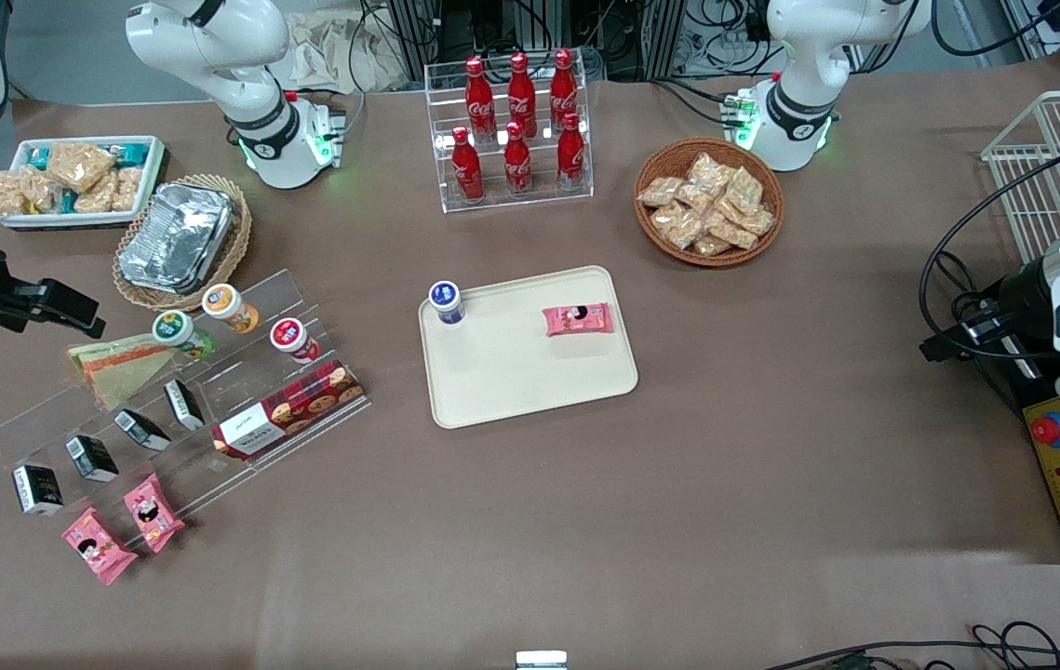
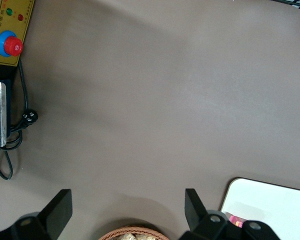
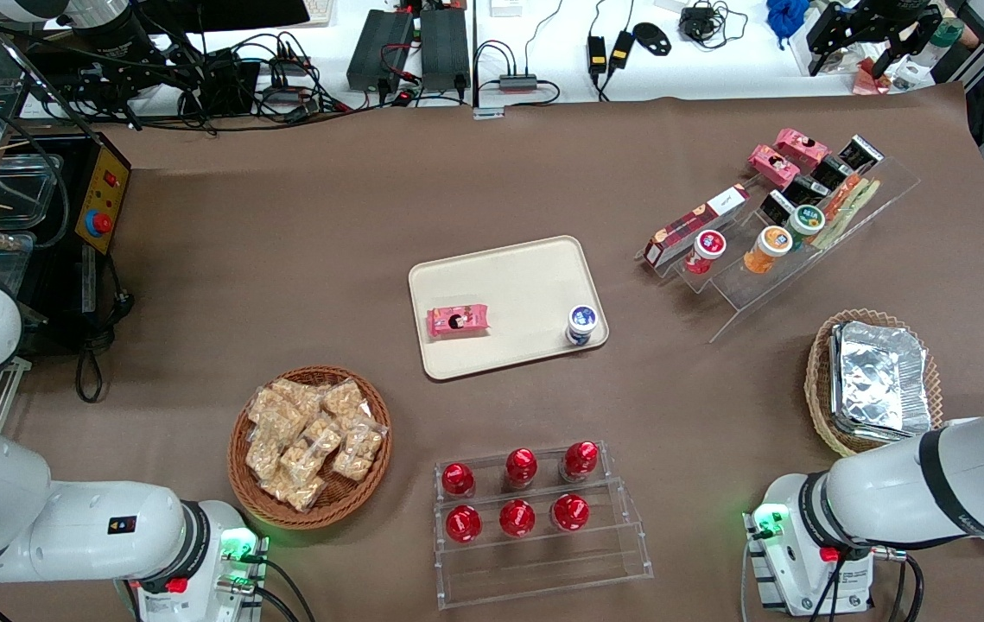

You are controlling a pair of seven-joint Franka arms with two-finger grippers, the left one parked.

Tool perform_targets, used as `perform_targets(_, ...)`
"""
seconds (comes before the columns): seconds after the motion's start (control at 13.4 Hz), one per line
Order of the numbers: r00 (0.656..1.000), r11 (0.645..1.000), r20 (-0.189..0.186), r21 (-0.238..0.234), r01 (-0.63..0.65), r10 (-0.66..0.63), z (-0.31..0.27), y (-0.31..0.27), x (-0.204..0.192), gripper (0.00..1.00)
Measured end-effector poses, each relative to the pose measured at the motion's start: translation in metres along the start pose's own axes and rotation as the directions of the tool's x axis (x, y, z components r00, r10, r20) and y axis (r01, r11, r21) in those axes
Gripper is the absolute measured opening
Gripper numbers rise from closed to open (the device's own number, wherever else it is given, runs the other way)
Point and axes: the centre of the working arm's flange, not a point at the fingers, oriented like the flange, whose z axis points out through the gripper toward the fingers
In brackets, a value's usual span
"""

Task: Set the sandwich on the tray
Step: 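Move the right gripper toward the acrylic rack holding the wrapped sandwich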

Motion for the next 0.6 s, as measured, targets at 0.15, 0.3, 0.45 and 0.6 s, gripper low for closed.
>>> perform_targets(0.15, 1.000, 1.000, 0.000, 0.000, -0.001, 0.001, 0.0000, 0.0002, 0.0000, 1.00)
perform_targets(0.3, 1.000, 1.000, 0.000, 0.000, -0.003, 0.003, 0.0000, 0.0013, 0.0002, 1.00)
perform_targets(0.45, 1.000, 1.000, 0.000, -0.001, -0.006, 0.006, -0.0002, 0.0035, 0.0004, 1.00)
perform_targets(0.6, 1.000, 1.000, -0.004, -0.004, -0.011, 0.011, -0.0011, 0.0067, 0.0009, 1.00)
